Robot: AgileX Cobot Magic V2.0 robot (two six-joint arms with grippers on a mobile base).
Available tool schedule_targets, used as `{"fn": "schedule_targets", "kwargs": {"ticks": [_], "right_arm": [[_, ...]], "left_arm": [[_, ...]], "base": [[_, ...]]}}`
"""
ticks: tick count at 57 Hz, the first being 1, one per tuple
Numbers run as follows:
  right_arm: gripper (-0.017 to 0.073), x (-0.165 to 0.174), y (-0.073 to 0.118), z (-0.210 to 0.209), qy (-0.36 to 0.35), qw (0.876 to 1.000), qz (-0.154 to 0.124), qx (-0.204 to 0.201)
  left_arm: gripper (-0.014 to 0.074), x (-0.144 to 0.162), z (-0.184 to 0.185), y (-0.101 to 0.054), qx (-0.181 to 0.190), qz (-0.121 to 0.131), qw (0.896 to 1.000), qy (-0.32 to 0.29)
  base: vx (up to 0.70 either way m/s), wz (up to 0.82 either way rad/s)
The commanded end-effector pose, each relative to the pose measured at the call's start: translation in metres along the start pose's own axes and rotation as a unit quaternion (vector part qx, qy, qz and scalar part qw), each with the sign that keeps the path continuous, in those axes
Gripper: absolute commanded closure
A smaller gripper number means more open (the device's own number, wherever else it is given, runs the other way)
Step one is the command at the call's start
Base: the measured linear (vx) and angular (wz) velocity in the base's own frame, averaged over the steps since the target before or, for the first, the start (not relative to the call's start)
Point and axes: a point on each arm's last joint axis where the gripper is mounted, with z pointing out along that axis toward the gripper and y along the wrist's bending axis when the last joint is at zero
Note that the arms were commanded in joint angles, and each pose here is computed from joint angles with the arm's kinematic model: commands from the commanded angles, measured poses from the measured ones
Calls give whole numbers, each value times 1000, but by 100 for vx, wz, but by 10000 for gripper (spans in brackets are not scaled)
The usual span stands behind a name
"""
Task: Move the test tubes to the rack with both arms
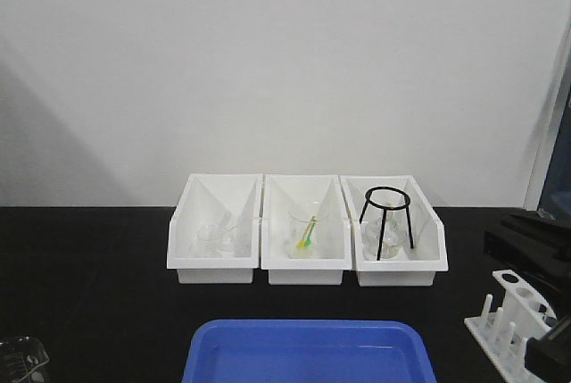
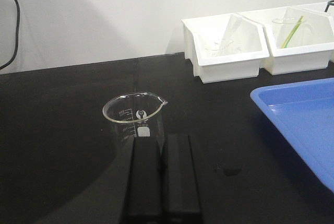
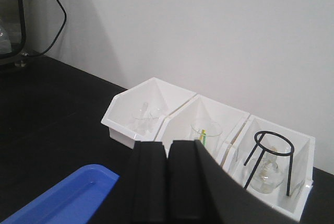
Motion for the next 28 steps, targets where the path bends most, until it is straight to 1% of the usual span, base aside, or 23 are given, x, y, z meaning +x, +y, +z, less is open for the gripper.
{"fn": "schedule_targets", "kwargs": {"ticks": [1,22,27,28], "right_arm": [[567,-12,-2,-3,-23,1000,3,15],[567,-12,-2,-3,-22,1000,1,15],[567,-14,-2,-3,-37,999,33,13],[567,-14,-2,-3,-40,999,35,13]], "left_arm": [[615,1,0,1,-5,-5,999,-35],[615,1,0,1,-5,-5,999,-35],[615,1,0,1,-5,-5,999,-35],[615,1,0,1,-5,-5,999,-35]], "base": [[0,0],[0,0],[0,0],[0,0]]}}
